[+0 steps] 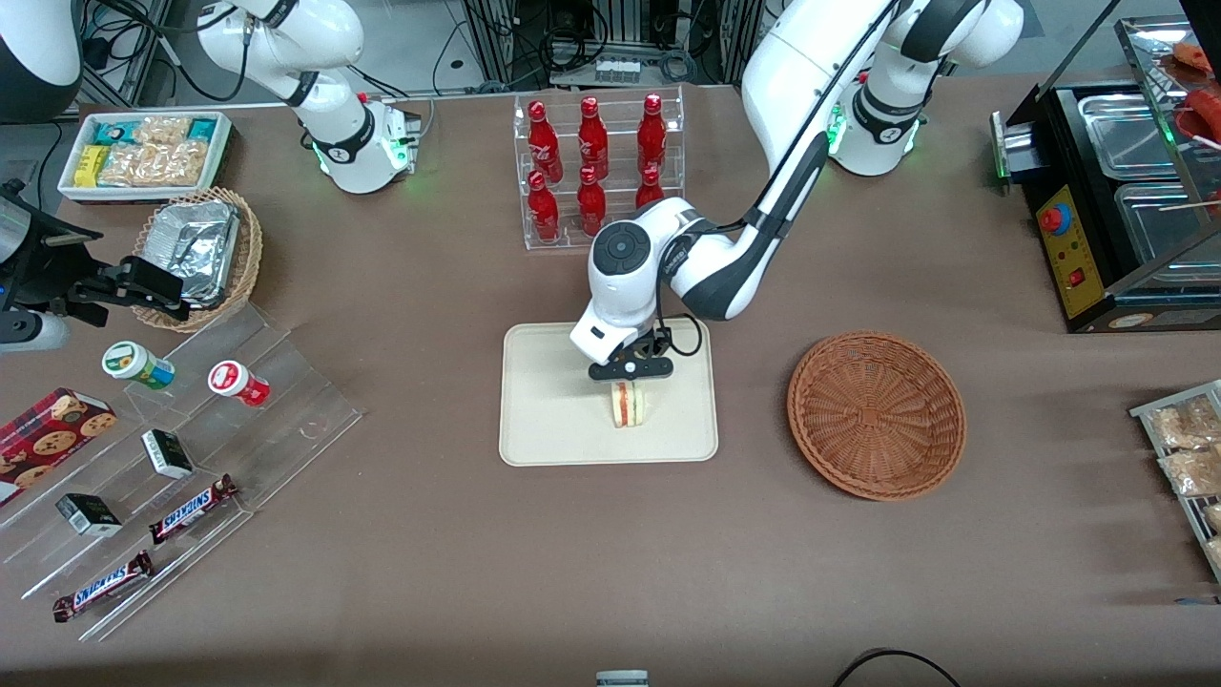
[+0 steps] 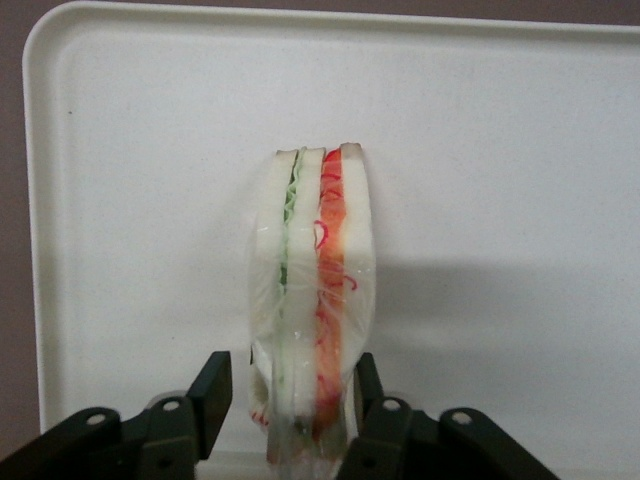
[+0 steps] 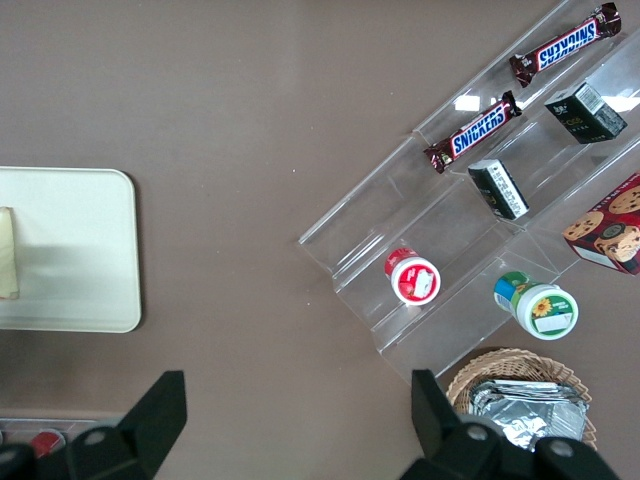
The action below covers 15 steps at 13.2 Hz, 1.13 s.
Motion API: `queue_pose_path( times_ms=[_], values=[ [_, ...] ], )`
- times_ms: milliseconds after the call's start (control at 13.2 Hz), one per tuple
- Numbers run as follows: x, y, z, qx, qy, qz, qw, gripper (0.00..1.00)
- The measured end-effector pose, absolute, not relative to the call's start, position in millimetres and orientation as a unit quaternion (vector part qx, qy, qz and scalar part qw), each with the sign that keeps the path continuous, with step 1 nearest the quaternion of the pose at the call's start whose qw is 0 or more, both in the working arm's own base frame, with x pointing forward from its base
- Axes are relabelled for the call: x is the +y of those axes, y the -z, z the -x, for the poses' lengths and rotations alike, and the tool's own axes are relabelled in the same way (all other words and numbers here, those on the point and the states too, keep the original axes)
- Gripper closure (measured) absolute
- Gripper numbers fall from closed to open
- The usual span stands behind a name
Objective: Place sandwich from basket to tray
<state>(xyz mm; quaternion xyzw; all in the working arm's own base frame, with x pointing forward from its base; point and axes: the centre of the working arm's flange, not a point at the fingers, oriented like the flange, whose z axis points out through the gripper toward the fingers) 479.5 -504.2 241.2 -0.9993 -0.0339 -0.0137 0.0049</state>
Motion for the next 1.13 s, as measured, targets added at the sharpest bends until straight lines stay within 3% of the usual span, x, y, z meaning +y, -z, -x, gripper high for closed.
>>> queue_pose_path(
  times_ms=[303,756,1134],
  values=[
    [-500.1,-251.9,-477.9,-0.036,-0.006,0.999,0.033,0.01],
    [-482.4,-363.5,-490.8,-0.067,0.010,0.997,0.037,0.00],
    [-398.6,-468.8,-531.0,-0.146,0.006,0.988,0.039,0.00]
  ],
)
